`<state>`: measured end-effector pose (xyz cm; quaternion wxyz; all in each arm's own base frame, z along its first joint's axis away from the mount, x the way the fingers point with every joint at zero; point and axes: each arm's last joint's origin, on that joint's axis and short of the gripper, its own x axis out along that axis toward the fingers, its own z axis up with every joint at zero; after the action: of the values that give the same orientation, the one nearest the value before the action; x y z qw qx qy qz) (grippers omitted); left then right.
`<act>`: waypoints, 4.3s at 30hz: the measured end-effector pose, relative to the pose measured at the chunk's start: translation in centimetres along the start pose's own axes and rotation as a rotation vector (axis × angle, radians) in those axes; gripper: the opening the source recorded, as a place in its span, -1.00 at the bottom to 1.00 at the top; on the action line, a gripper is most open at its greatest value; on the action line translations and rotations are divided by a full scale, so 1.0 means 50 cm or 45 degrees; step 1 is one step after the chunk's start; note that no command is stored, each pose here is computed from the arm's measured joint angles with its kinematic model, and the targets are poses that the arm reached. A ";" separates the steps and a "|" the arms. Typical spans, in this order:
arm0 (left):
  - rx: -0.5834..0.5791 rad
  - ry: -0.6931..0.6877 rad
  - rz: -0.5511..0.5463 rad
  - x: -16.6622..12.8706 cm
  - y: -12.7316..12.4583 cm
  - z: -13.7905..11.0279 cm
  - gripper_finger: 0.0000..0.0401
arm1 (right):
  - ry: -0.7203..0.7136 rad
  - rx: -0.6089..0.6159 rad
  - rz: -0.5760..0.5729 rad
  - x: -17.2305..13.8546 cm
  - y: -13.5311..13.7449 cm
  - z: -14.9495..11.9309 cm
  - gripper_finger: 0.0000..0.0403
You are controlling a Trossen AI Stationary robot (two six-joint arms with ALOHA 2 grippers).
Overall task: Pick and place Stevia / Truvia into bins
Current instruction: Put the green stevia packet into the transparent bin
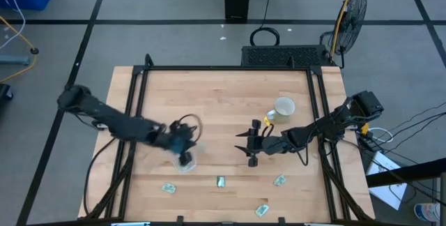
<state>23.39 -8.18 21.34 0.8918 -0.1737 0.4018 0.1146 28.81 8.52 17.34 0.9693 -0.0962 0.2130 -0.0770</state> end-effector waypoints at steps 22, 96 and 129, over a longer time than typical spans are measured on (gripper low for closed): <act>-0.082 0.327 -0.219 -0.070 -0.090 -0.128 -0.48 | 0.009 0.063 0.217 0.003 0.003 0.000 -0.05; 0.569 -0.073 0.043 -0.064 -0.084 0.024 -0.36 | 0.863 0.327 0.324 -0.186 0.154 -0.022 -0.05; 0.636 -0.148 0.080 -0.060 -0.080 0.044 -0.37 | 0.836 0.409 0.431 -0.210 0.169 -0.157 -0.97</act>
<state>24.32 -11.15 25.84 0.9246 0.0713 0.3710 0.0491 16.96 17.52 12.64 0.8515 0.1227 0.5093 0.0250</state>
